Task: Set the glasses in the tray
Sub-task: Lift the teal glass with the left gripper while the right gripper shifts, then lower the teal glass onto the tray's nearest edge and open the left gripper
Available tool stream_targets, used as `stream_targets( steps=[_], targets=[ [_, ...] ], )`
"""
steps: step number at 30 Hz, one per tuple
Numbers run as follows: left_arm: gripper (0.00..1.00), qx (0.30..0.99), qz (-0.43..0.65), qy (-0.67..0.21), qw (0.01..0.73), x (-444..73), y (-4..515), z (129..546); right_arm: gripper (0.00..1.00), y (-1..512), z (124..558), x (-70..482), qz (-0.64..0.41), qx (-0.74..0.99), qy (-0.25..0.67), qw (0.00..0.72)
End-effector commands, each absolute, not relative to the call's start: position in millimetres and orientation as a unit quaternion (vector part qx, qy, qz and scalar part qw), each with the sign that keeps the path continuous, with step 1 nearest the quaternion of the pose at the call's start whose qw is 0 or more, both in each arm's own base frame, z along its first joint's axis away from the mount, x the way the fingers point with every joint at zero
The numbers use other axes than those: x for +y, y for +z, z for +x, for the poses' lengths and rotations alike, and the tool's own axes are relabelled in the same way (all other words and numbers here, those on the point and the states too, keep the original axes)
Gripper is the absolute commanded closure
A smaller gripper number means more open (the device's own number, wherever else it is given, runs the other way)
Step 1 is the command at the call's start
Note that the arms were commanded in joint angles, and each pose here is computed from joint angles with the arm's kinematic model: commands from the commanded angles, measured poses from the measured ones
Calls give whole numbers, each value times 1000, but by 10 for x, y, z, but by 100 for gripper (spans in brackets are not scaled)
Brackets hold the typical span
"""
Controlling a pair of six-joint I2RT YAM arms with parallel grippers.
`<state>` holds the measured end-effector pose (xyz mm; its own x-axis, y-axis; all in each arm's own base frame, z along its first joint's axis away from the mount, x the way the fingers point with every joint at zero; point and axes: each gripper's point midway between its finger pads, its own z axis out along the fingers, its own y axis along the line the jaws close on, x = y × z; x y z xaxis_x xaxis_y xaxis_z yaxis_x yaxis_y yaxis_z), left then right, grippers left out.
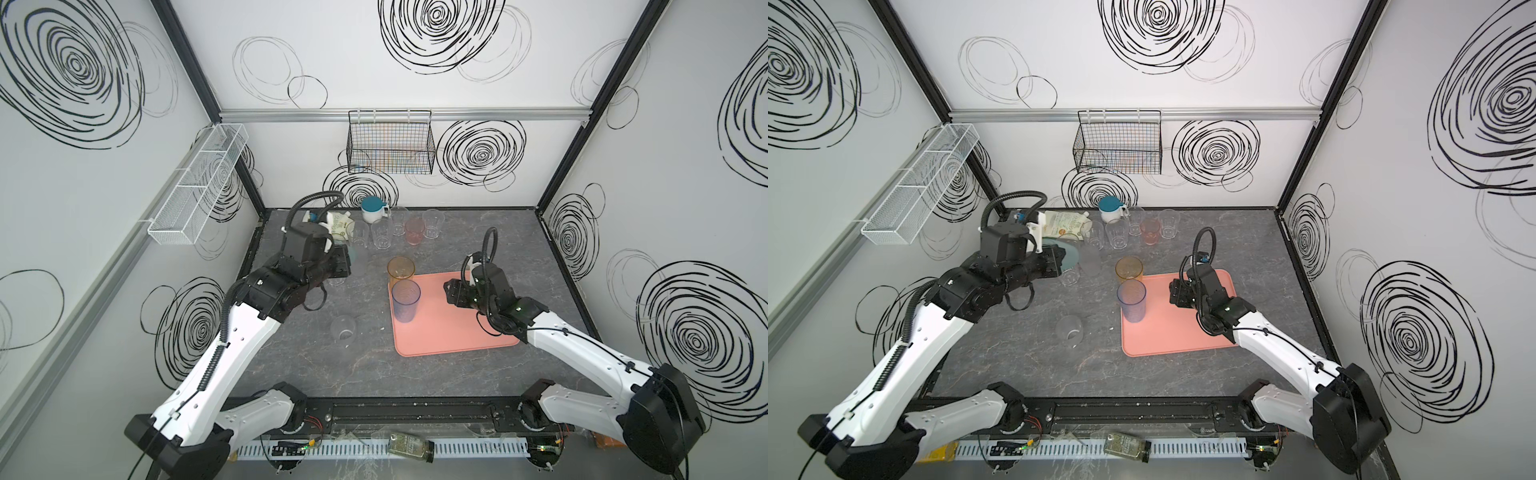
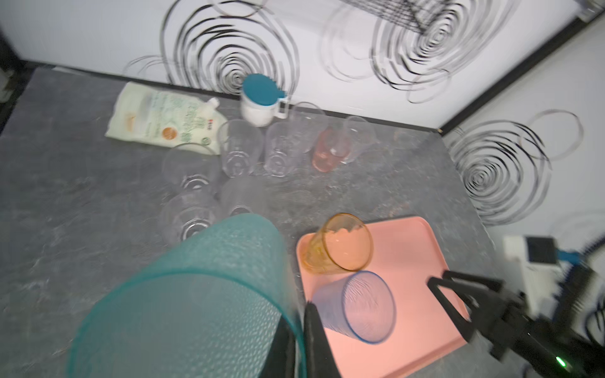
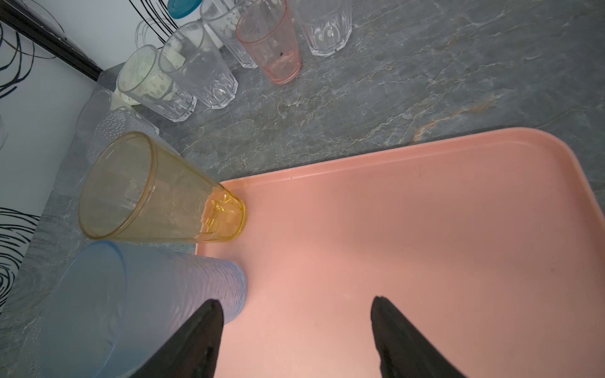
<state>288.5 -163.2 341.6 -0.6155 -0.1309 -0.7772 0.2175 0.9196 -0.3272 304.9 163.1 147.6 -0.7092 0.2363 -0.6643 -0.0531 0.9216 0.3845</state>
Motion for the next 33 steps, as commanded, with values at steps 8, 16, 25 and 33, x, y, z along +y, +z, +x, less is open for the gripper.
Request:
stream_targets(
  steps=[8, 16, 25, 33],
  targets=[
    [100, 874, 269, -251, 317, -3489, 2964, 2090, 24, 1508, 3213, 998, 113, 903, 127, 395],
    [100, 880, 391, -194, 189, -3636, 1971, 1607, 25, 1420, 3172, 967, 128, 893, 184, 390],
    [100, 887, 430, -83, 144, -3332, 1391, 1765, 25, 1210, 3095, 1017, 127, 905, 182, 364],
    [98, 886, 445, -84, 104, -3264, 1152, 1741, 25, 1067, 3031, 1054, 125, 907, 190, 355]
  ],
)
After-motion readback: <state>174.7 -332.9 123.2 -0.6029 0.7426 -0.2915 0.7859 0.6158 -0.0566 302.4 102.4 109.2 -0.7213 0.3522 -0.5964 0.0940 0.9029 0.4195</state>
